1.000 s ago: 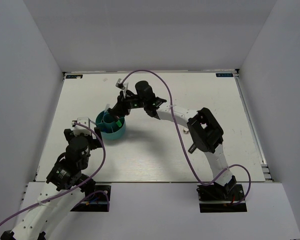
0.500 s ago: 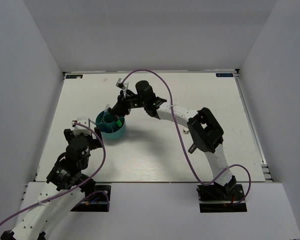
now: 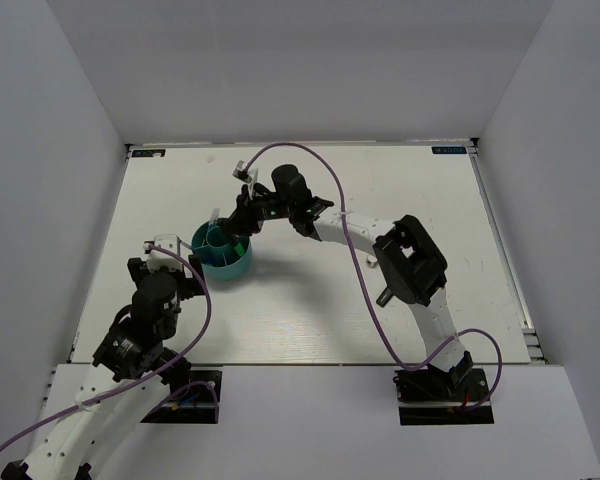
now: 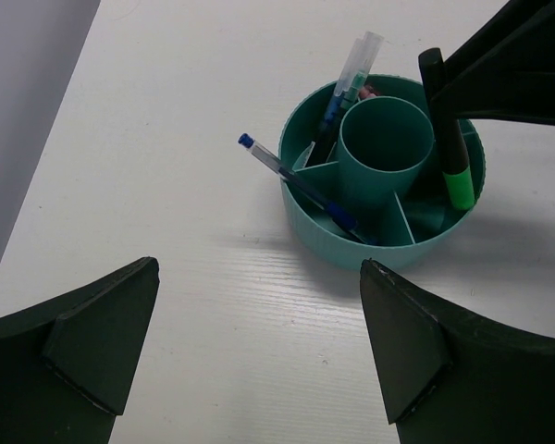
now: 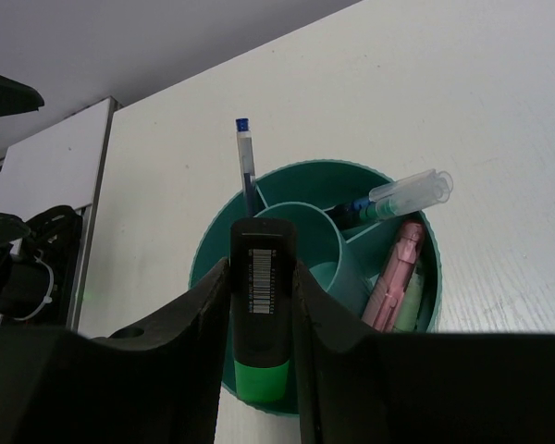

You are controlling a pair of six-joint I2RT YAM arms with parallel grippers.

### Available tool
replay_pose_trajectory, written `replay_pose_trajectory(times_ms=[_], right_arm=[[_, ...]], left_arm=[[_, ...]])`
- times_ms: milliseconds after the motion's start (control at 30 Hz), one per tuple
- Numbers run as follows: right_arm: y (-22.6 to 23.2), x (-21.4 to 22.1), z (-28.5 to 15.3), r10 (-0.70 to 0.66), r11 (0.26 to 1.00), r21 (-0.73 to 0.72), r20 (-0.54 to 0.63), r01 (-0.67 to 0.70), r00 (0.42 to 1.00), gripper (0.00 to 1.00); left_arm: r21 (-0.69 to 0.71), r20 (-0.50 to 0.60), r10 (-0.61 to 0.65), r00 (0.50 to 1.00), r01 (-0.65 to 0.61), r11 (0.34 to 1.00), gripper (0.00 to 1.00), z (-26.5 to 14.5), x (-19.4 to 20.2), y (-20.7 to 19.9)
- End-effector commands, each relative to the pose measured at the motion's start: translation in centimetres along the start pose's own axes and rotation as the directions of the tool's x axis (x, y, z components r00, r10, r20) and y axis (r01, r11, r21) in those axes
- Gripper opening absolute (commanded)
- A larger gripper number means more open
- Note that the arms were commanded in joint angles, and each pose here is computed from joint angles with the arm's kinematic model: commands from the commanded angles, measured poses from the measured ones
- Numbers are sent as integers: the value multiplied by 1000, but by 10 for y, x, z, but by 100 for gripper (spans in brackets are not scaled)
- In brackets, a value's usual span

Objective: Sort the stationery into containers
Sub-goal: Place the pen in the storage box.

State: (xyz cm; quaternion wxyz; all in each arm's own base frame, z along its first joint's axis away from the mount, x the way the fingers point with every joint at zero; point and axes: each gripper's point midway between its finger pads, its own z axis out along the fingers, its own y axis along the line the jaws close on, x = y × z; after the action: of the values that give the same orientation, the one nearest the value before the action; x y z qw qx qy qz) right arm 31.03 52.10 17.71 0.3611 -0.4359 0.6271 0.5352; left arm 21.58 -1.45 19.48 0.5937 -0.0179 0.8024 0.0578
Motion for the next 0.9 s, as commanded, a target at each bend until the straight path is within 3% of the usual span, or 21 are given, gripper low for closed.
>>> replay_pose_trajectory(times_ms=[0,167,567,867], right_arm=[[4,-9,0,-49,999,-18,33,49,998,23],[4,-7,1,-45,999,-20,30,46,999,27],[2,-14,-8,-58,998,-23,40,59,998,53],[14,-14,-5,-73,996,-45,33,74,997,61]], left_arm=[[-15,2,3,1000,-3,1000,100,2,0,2],[-13,0,6,1000,-6,1000,100,2,1,1],[-16,5,3,1000,-3,1000,100,2,0,2],[-19,1,9,1000,-9,1000,100,2,1,2]])
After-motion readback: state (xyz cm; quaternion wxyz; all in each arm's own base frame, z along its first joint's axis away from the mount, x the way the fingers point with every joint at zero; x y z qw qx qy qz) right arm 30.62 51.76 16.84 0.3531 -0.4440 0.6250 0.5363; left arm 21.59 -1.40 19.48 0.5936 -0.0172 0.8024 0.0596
